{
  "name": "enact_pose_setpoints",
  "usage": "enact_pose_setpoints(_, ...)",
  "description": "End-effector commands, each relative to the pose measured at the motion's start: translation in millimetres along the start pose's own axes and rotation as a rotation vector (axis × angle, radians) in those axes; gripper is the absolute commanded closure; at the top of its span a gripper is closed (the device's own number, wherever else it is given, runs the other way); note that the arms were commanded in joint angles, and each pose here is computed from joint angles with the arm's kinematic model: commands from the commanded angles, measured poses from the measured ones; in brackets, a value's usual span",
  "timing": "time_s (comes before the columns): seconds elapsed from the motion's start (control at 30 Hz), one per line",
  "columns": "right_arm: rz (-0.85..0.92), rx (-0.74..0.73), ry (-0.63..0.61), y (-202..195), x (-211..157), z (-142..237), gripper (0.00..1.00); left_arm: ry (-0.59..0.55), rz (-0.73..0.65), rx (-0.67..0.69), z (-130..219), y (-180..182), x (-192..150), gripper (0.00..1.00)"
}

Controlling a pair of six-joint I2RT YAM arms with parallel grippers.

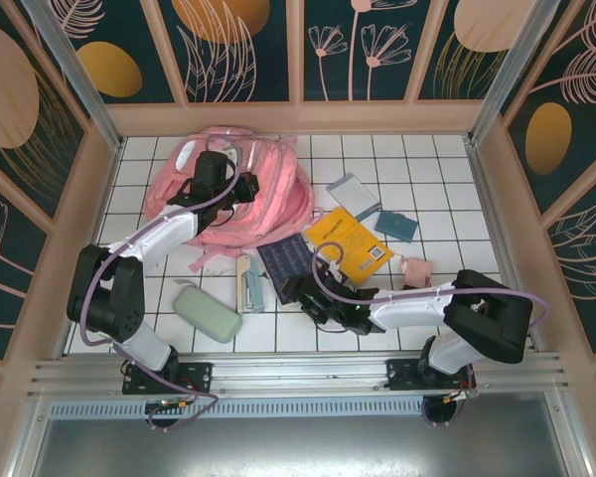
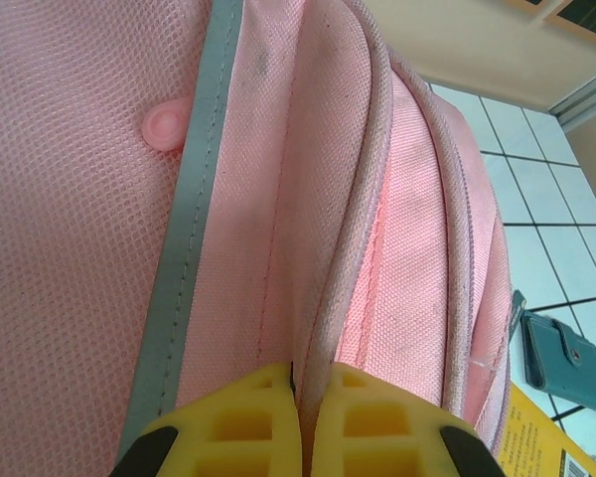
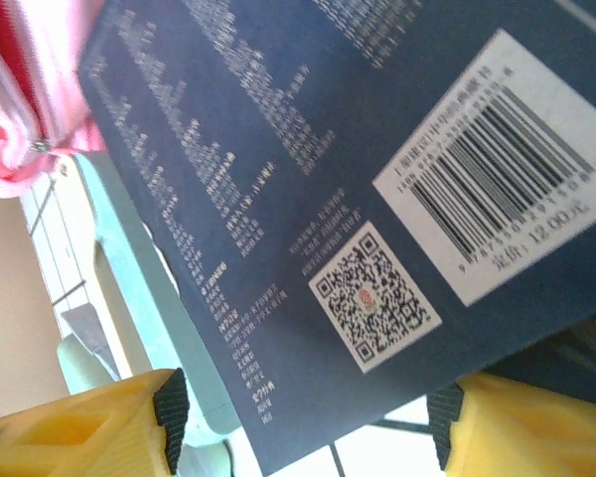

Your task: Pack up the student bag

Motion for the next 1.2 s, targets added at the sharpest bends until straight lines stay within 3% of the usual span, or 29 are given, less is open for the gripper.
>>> enact_pose_setpoints(0.0,0.041,0.227,-0.160,57.8,19.5,19.7,0.36,-0.071,-0.020,-0.102,3.7,-24.1,18.0,1.00)
enact_pose_setpoints(0.17,0.029,0.295,-0.244,65.5,34.1,33.6,0.40,-0.064,-0.015,-0.111,1.3,-24.6,16.2,1.00)
enact_pose_setpoints(0.33,-0.008,0.252,-0.202,60.6,40.6,17.2,0.40,-0.060,-0.014,-0.112,0.0,-24.2,15.2,1.00)
enact_pose_setpoints(0.53,-0.079,0.279,-0.162,54.5,46.8,9.4,0.30,-0.056,-0.017,-0.106,-1.3,-22.7,13.3,1.00)
enact_pose_setpoints(0.7,-0.074,0.240,-0.190,46.6,56.4,15.2,0.29,-0.050,-0.016,-0.105,-3.3,-22.2,12.5,1.00)
enact_pose_setpoints(0.8,-0.100,0.224,-0.194,34.9,63.6,14.9,0.37,-0.049,-0.016,-0.105,-3.5,-22.0,12.0,1.00)
enact_pose_setpoints(0.87,-0.124,0.226,-0.190,29.6,66.8,13.7,0.47,-0.049,-0.017,-0.103,-3.7,-21.7,12.0,1.00)
enact_pose_setpoints(1.17,-0.087,0.197,-0.171,45.3,63.8,26.3,0.78,-0.054,-0.034,-0.084,-2.0,-19.7,14.1,1.00)
Point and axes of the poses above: each hand's point on the last joint's axis, 136 mm out from that joint toward the fingers, its own z axis back along the fingers, its own y axis along the line the jaws close on, x = y × z, the point moved 2 cm from there along z, back along the fingers, and after that the axes turned 10 degrees about -z, right-handed, at the moved point
